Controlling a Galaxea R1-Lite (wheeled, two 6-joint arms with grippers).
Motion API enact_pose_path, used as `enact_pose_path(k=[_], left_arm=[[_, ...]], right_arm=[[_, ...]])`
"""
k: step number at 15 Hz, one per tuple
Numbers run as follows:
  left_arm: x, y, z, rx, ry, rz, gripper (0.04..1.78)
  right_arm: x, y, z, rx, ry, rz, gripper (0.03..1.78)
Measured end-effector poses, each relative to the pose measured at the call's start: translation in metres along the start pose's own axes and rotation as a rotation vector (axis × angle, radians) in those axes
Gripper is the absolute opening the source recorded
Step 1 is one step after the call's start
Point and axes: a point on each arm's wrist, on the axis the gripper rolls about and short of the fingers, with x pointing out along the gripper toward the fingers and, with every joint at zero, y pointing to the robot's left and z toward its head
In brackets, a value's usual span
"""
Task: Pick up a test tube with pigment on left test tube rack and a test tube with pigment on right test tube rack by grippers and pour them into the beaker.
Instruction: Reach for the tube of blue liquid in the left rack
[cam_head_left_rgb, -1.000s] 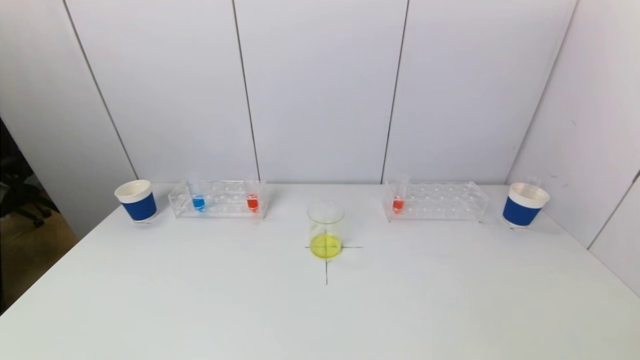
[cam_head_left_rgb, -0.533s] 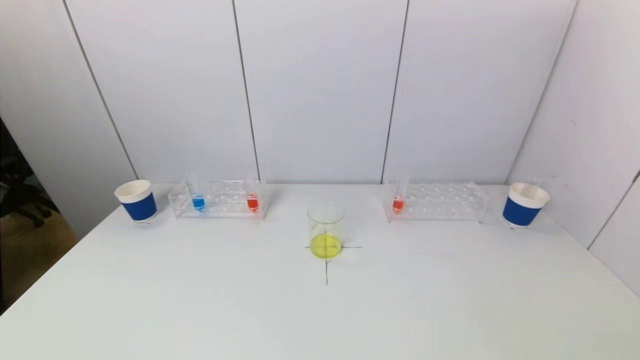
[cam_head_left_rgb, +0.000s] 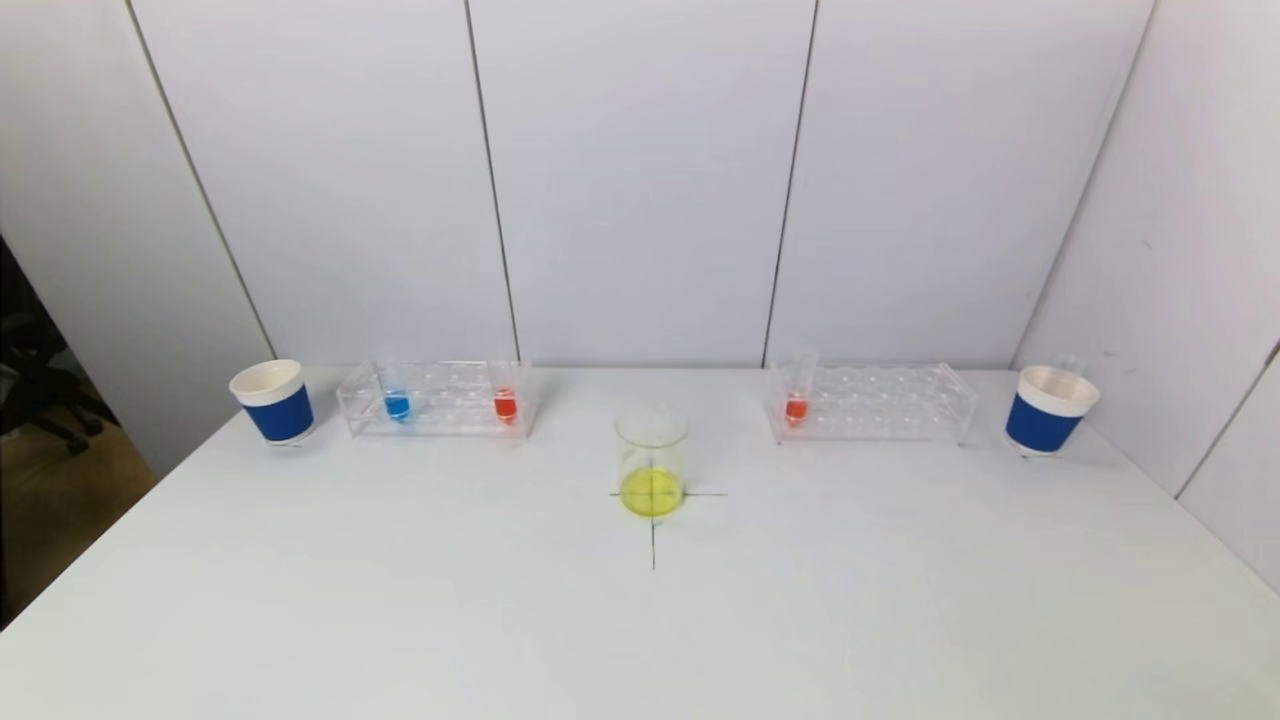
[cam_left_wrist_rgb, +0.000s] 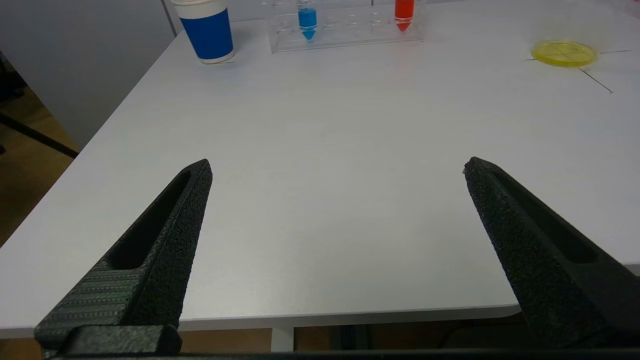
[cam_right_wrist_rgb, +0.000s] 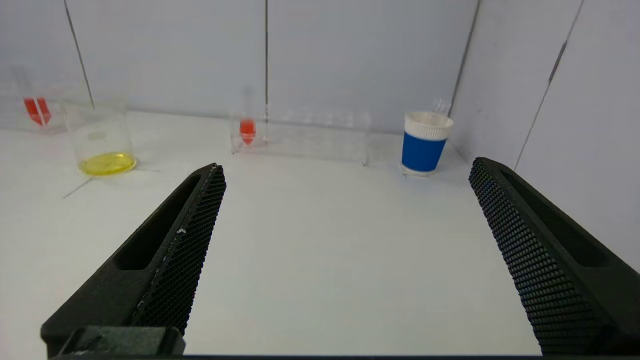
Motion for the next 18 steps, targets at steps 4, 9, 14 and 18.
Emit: enact_pose_path(k=[4, 9, 14, 18], left_arm=[[0.000, 0.000, 0.000, 0.000, 0.000, 0.001, 1.76], [0.000, 0.000, 0.000, 0.000, 0.000, 0.001, 1.76], [0.000, 0.000, 0.000, 0.000, 0.000, 0.001, 1.76], [0.000, 0.000, 0.000, 0.000, 0.000, 0.000, 1.76]], right_arm=[[-0.001, 0.001, -0.013, 0.003, 0.128, 0.001, 1.77], [-0.001, 0.001, -0.015, 0.019, 0.149, -0.001, 1.77], [-0.001, 0.001, -0.015, 0.022, 0.149, -0.003, 1.77], [-0.001, 0.001, -0.015, 0.021, 0.149, -0.004, 1.77]])
